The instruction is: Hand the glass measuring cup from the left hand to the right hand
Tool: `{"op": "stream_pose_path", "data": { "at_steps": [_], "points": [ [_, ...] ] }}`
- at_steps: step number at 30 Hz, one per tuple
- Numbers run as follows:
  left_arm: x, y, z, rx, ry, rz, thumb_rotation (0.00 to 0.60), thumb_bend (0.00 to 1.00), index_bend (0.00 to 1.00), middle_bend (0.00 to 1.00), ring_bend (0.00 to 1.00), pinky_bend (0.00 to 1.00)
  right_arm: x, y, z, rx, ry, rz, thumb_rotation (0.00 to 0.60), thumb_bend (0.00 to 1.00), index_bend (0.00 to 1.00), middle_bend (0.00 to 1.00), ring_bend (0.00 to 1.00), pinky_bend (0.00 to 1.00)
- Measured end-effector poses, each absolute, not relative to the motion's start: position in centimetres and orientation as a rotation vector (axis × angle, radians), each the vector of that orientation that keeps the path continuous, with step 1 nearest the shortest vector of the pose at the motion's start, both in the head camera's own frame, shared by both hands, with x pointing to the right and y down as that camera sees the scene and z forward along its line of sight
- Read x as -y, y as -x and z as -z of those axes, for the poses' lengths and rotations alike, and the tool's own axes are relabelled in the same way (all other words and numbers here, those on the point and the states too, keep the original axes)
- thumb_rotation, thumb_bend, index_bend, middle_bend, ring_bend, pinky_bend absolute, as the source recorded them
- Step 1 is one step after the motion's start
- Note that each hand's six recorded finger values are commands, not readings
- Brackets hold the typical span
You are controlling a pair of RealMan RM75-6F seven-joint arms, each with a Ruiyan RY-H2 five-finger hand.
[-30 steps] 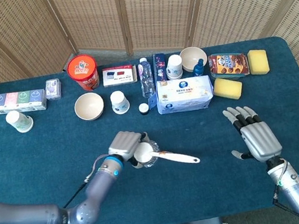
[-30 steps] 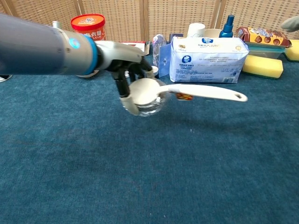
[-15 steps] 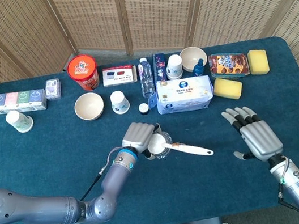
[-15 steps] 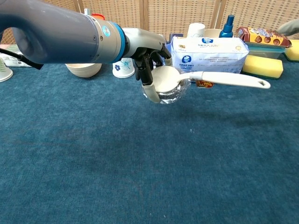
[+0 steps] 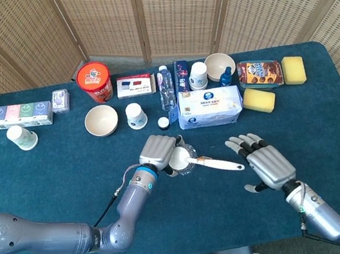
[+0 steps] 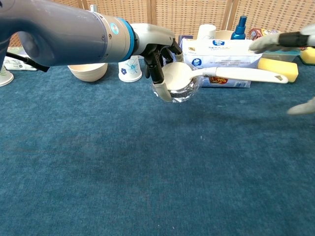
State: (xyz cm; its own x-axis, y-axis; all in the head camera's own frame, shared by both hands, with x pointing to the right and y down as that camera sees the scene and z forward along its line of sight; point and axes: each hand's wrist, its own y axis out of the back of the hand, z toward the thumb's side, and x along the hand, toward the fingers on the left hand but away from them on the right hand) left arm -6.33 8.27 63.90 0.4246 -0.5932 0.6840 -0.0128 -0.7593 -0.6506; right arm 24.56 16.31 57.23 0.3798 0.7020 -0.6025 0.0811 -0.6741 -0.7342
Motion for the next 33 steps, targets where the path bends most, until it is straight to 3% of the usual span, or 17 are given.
{"op": "stream_pose_path", "data": {
  "at_steps": [16, 22, 24, 27, 29, 33],
  "points": [
    [-8.4, 5.7, -63.7, -0.549, 2.123, 1.325, 0.600, 0.00, 0.38, 0.37, 0.30, 0.41, -14.9, -19.7, -57.9, 0.712, 2.012, -1.282, 0.600, 0.00, 0.00, 0.00, 0.00, 0.04],
    [-8.6, 5.4, -63.5, -0.571, 2.132, 1.332, 0.600, 0.00, 0.38, 0.37, 0.30, 0.41, -14.9, -17.9, -58.3, 0.710, 1.964, -1.299, 0.600, 0.01, 0.00, 0.08, 0.05, 0.10],
    [-8.7, 5.2, -63.3, -0.578, 2.135, 1.318, 0.600, 0.00, 0.38, 0.37, 0.30, 0.41, -15.0, -17.1, -58.6, 0.713, 1.956, -1.305, 0.600, 0.07, 0.02, 0.13, 0.10, 0.14],
    [-8.9, 5.2, -63.2, -0.586, 2.149, 1.316, 0.600, 0.00, 0.38, 0.37, 0.30, 0.41, -14.8, -16.5, -59.2, 0.725, 1.947, -1.314, 0.600, 0.30, 0.18, 0.28, 0.24, 0.29],
    [-9.1, 5.3, -63.1, -0.587, 2.154, 1.317, 0.600, 0.00, 0.38, 0.37, 0.30, 0.41, -14.5, -16.4, -59.5, 0.741, 1.929, -1.314, 0.600, 0.46, 0.33, 0.44, 0.38, 0.46],
    [-9.0, 5.4, -63.0, -0.600, 2.160, 1.315, 0.600, 0.00, 0.38, 0.37, 0.30, 0.41, -14.0, -16.3, -60.1, 0.766, 1.904, -1.312, 0.600, 0.67, 0.54, 0.66, 0.62, 0.79]
  ]
}}
